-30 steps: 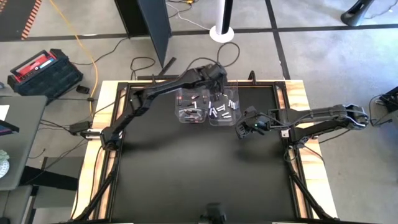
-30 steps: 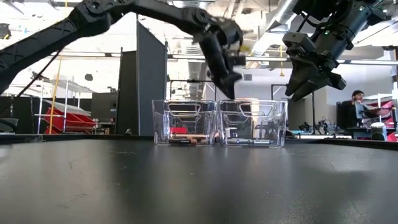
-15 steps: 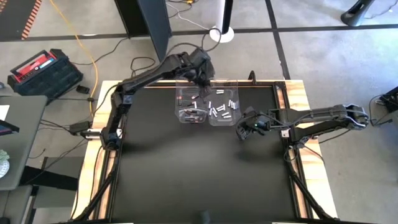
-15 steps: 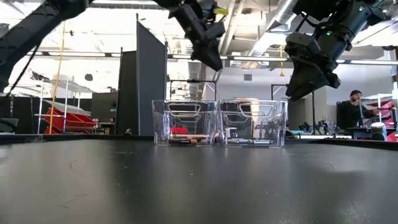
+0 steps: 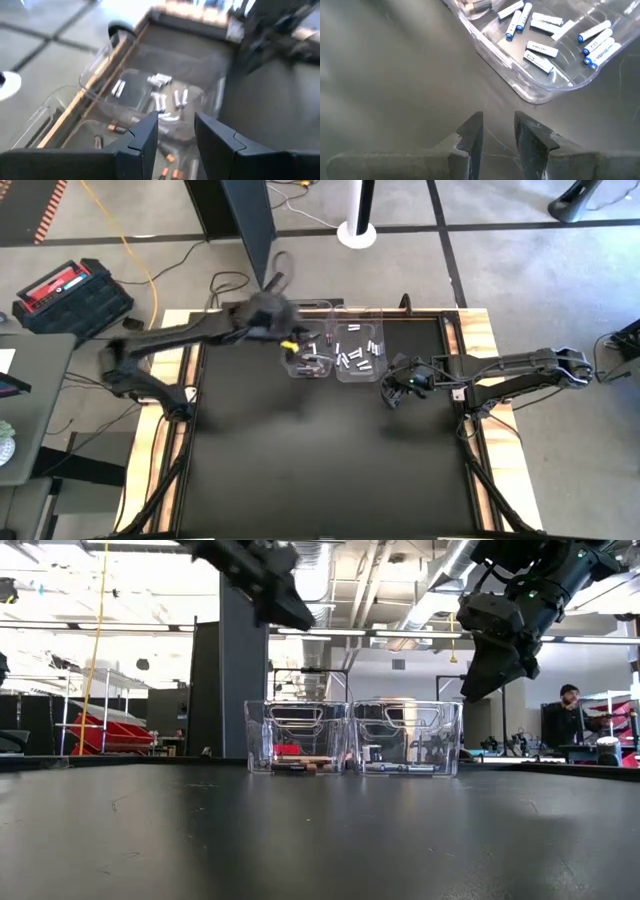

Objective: Sort batteries
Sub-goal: Return to Home Position

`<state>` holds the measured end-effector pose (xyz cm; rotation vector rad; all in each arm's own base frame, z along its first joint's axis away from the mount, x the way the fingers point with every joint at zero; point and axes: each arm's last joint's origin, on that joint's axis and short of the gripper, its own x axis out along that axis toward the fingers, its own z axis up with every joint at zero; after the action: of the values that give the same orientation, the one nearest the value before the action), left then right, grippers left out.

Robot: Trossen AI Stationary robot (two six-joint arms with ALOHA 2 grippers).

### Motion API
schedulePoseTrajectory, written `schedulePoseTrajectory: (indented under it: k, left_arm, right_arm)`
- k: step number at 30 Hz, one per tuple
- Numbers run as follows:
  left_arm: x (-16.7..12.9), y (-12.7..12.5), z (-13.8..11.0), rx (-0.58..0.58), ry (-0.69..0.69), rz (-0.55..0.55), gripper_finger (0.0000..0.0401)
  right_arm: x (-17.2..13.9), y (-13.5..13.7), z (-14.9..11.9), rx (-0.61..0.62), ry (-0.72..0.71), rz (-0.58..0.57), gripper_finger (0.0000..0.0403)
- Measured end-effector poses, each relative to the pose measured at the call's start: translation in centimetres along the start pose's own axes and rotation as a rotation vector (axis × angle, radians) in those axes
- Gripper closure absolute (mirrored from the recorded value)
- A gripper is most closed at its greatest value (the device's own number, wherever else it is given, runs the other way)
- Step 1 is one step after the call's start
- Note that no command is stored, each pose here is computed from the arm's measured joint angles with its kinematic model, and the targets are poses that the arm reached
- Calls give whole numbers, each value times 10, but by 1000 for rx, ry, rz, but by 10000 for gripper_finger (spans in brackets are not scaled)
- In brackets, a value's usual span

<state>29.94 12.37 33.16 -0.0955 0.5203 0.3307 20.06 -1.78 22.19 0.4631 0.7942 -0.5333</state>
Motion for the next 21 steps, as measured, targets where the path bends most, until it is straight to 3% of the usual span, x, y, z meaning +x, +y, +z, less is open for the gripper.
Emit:
schedulePoseTrajectory:
  k: [11, 16, 21]
  left_arm:
    - [-89, -21, -103, -73, -351, -31, 277]
    - [-99, -34, -143, -63, -463, -99, 277]
    - [-93, -54, -175, -107, -532, -70, 277]
  right_arm:
    - [2, -9, 6, -88, -15, -30, 276]
    - [4, -14, 15, -101, -65, -36, 276]
    - [4, -18, 23, -84, -125, -34, 276]
